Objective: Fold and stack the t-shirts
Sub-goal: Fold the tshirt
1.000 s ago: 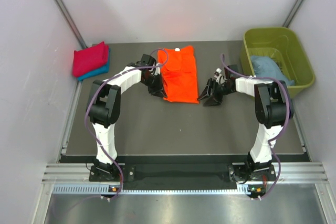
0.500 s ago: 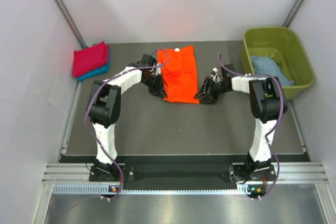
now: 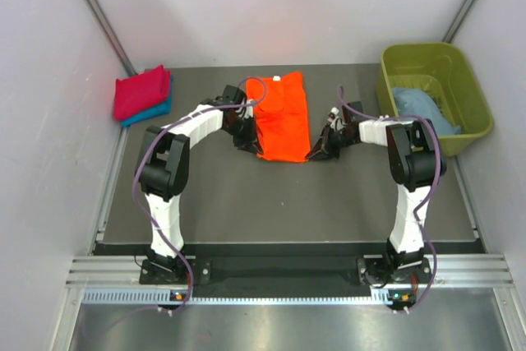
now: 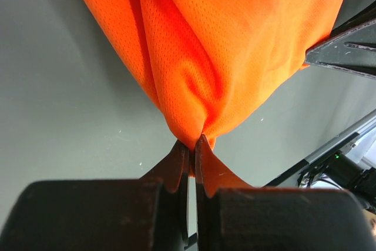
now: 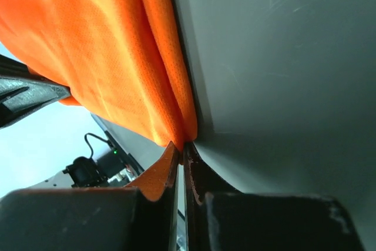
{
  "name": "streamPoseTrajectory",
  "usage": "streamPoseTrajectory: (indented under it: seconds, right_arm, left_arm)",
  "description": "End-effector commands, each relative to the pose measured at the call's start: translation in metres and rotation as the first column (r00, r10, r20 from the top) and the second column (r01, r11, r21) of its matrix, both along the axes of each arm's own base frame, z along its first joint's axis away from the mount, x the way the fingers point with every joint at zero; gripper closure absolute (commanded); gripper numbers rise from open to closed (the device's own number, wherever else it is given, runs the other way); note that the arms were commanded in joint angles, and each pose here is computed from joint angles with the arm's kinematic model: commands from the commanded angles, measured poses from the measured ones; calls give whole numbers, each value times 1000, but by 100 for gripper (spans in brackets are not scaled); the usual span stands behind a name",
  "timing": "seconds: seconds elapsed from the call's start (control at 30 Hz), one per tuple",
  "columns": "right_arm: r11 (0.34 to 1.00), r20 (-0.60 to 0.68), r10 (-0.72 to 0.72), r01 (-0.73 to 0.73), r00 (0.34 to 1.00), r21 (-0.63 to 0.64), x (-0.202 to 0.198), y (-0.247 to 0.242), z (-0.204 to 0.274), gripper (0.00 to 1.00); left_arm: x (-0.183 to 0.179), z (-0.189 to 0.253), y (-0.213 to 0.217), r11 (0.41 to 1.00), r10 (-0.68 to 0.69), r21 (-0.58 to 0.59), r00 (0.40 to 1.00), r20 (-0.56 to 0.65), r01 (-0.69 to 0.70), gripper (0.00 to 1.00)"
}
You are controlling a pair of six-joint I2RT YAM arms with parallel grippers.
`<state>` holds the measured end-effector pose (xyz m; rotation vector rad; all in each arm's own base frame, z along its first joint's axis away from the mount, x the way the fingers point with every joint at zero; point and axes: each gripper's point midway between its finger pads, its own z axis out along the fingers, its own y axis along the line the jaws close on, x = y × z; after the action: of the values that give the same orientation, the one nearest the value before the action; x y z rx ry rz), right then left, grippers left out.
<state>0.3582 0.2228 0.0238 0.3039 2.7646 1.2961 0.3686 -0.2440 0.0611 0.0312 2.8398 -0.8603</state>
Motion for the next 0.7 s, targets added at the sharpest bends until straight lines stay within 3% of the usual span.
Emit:
streamPoseTrajectory:
  seconds: [0.0, 0.27, 0.67]
  right_arm:
    - [1000, 123, 9, -9, 992, 0, 7, -2, 37, 100]
    - [999, 240, 9, -20, 971, 40, -9, -7, 99, 100]
    - [998, 405, 58, -67, 912, 9, -19, -11, 159, 100]
  left_arm:
    - [0, 39, 1, 1000, -22, -15, 994, 110, 24, 100]
    - [-18, 87, 4, 996, -35, -69, 980, 194, 49, 100]
    - [-57, 108, 18, 995, -30, -83, 976, 216, 49, 100]
